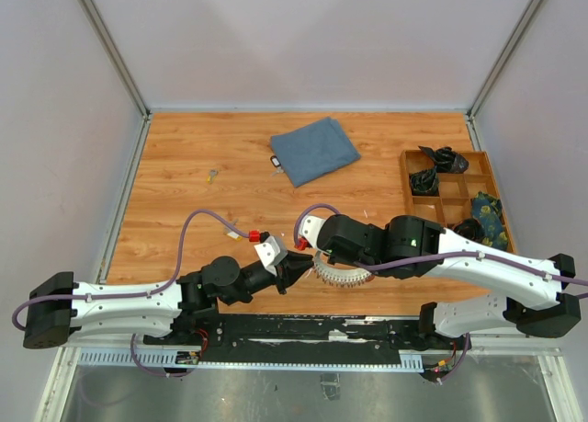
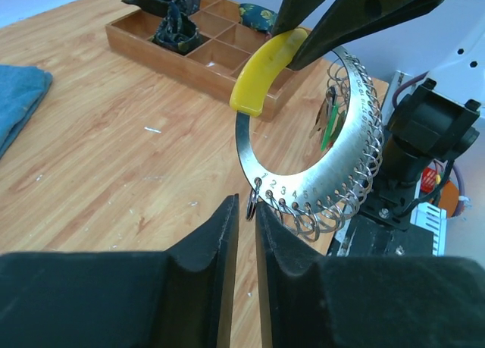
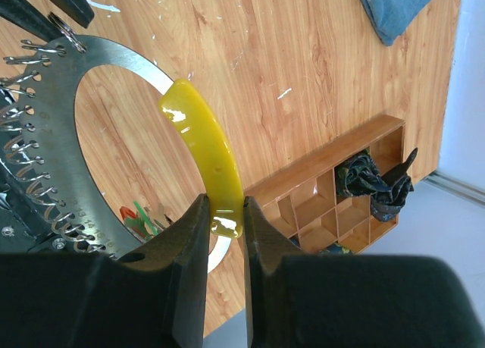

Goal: Put the keys on the keyring

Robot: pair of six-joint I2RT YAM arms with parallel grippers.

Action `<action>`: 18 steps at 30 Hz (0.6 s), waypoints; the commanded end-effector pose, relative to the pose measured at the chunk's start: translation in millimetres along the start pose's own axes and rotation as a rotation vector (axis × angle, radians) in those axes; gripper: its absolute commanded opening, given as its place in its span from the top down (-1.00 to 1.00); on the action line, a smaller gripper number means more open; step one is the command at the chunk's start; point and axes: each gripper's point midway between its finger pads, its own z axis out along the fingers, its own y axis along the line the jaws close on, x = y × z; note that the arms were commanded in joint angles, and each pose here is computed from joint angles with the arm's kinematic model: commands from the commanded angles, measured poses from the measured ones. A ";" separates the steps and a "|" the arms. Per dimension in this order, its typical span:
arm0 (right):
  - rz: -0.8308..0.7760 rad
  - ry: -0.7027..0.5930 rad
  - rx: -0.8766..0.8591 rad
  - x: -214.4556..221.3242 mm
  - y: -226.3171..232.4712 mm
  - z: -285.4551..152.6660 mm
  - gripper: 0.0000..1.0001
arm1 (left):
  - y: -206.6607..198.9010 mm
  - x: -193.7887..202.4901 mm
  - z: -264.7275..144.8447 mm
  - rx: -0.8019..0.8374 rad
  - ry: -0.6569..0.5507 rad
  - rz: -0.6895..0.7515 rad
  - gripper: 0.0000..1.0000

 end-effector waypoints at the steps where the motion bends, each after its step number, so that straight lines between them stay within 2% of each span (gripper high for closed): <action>1: 0.027 -0.008 0.013 -3.0 -4.0 0.3 0.99 | -9.6 -29.5 4.3 0.030 -0.087 -0.013 0.68; 7: 0.032 -0.005 0.032 -0.2 -6.5 0.3 0.99 | -8.8 -30.5 3.8 0.024 -0.073 -0.009 0.98; 13: 0.064 -0.035 0.070 0.8 -12.4 -1.7 0.96 | -4.3 -34.0 0.8 0.001 -0.024 0.025 0.99; 18: 0.129 -0.112 0.099 -5.5 -15.4 -0.8 0.76 | -0.2 -33.7 -2.7 -0.020 0.089 0.086 0.99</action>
